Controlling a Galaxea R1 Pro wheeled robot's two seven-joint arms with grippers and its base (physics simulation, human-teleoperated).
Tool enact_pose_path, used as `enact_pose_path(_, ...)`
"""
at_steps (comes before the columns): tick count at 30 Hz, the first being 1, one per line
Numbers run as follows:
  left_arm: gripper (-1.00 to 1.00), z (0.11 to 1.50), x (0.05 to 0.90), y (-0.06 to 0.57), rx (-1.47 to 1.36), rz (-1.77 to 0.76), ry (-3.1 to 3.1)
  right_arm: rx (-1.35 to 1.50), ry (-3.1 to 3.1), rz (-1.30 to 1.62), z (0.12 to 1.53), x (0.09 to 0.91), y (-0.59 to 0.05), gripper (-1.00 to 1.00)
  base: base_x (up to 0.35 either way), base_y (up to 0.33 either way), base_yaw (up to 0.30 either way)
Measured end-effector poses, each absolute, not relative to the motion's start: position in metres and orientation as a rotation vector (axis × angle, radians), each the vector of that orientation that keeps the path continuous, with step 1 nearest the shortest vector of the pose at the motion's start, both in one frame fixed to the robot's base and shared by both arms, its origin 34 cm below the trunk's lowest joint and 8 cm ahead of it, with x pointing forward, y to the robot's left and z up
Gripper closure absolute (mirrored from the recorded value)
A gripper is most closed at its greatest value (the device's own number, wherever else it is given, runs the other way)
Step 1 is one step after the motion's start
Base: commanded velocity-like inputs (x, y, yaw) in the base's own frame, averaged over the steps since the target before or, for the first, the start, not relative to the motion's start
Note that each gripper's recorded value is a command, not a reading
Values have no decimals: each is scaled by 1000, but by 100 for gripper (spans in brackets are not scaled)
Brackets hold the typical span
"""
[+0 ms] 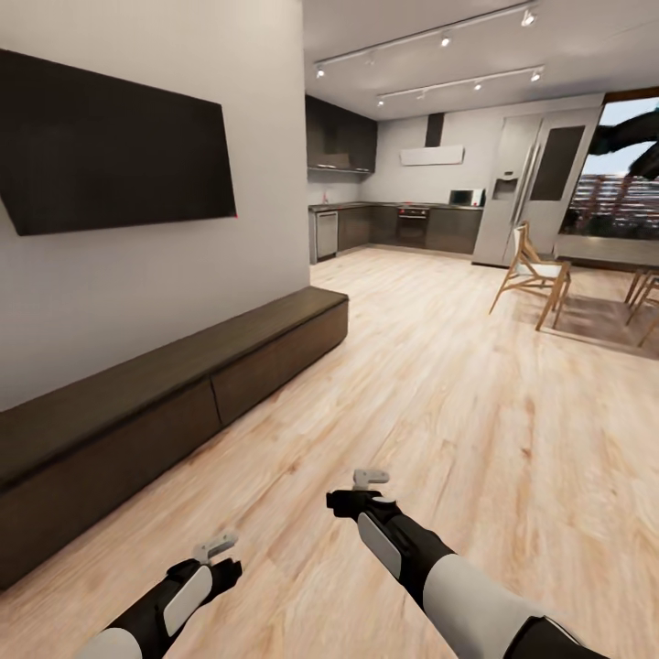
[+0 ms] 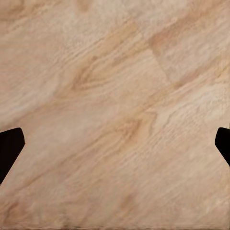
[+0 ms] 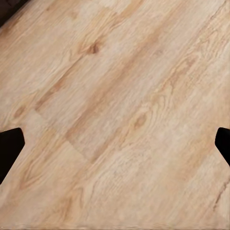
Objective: Place each of the two pumpkins and all three candles from the living room inside a cabinet in the living room (use any cabinet), then make sure every cabinet is closed, and position the cauldron so it is next to a table in the living room.
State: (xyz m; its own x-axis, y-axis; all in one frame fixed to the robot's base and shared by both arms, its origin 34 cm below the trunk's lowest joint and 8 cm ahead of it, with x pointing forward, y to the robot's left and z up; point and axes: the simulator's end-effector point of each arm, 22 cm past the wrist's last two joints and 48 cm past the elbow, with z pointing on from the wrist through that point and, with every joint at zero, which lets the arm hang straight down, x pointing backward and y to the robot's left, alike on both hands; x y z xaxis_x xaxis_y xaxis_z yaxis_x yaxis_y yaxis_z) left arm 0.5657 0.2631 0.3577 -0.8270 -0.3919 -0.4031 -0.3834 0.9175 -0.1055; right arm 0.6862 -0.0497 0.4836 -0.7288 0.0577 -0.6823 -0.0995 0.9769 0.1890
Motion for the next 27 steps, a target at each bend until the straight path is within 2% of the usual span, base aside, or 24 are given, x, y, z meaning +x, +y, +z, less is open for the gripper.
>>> enact_pose_path(27,-100,359,569,265,-570,-25,2634,-33,2371,274,484,686,-49,-100,-294,-135,292)
